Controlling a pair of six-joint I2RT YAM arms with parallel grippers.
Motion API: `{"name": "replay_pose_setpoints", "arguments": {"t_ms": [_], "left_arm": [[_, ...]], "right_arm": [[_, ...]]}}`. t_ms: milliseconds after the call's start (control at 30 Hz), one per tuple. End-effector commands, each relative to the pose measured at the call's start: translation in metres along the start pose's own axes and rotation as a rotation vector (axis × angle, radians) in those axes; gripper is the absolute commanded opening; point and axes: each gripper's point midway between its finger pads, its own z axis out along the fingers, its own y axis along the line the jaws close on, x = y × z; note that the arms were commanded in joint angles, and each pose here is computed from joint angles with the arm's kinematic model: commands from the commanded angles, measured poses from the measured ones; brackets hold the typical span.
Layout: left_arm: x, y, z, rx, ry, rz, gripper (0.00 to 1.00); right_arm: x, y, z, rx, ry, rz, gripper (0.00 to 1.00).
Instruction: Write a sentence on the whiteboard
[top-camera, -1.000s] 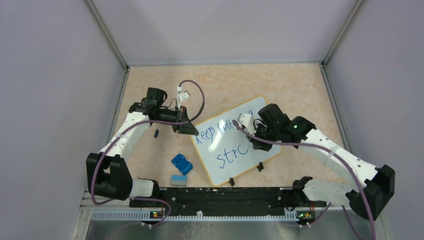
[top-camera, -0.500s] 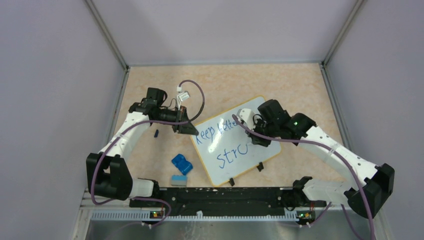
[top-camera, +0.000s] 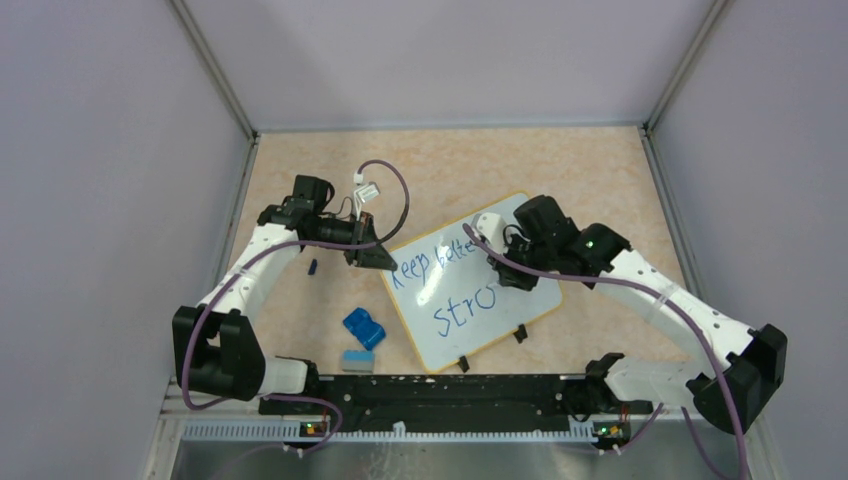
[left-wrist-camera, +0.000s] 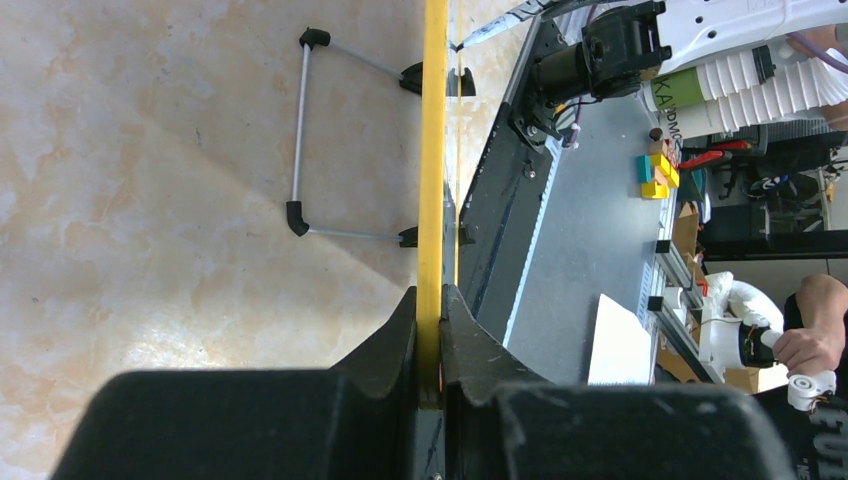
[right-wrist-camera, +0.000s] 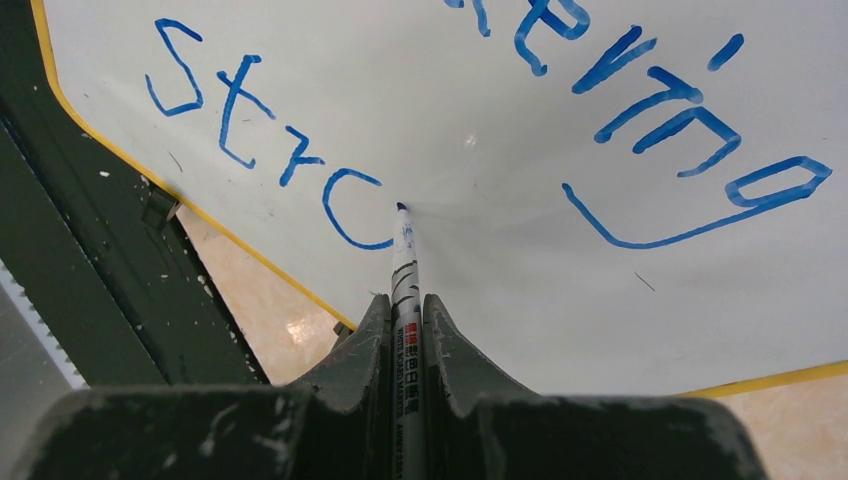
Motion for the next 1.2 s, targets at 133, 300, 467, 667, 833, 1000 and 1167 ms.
{"name": "replay_pose_setpoints", "arguments": {"t_ms": [133, 300, 467, 667, 833, 1000, 1167], "left_arm": [[0.005, 0.02, 0.004, -0.076, 0.032, 0.061, 0.0], [0.005, 0.02, 0.004, -0.076, 0.031, 0.064, 0.0], [0.006, 0.02, 0.004, -0.076, 0.033, 0.061, 0.0], [0.006, 0.02, 0.004, -0.078, 0.033, 0.062, 0.0], [0.005, 0.02, 0.004, -0.078, 0.033, 0.064, 0.0], [0.005, 0.02, 0.004, -0.075, 0.032, 0.063, 0.0], [0.005, 0.019, 0.004, -0.074, 0.033, 0.064, 0.0]], "right_arm": [[-0.039, -0.01, 0.003, 0.046, -0.113, -0.033, 0.0], [-0.04, -0.005, 0.006, 0.032, -0.113, -0.04, 0.0], [-0.041, 0.0, 0.006, 0.026, -0.111, -0.047, 0.0], [-0.043, 0.013, -0.004, -0.029, -0.142, -0.067, 0.0], [-0.036, 0.027, -0.019, -0.081, -0.162, -0.076, 0.0], [-0.019, 0.016, -0.027, -0.049, -0.133, -0.052, 0.0], [0.012, -0.012, -0.022, 0.017, -0.066, 0.007, 0.0]]}}
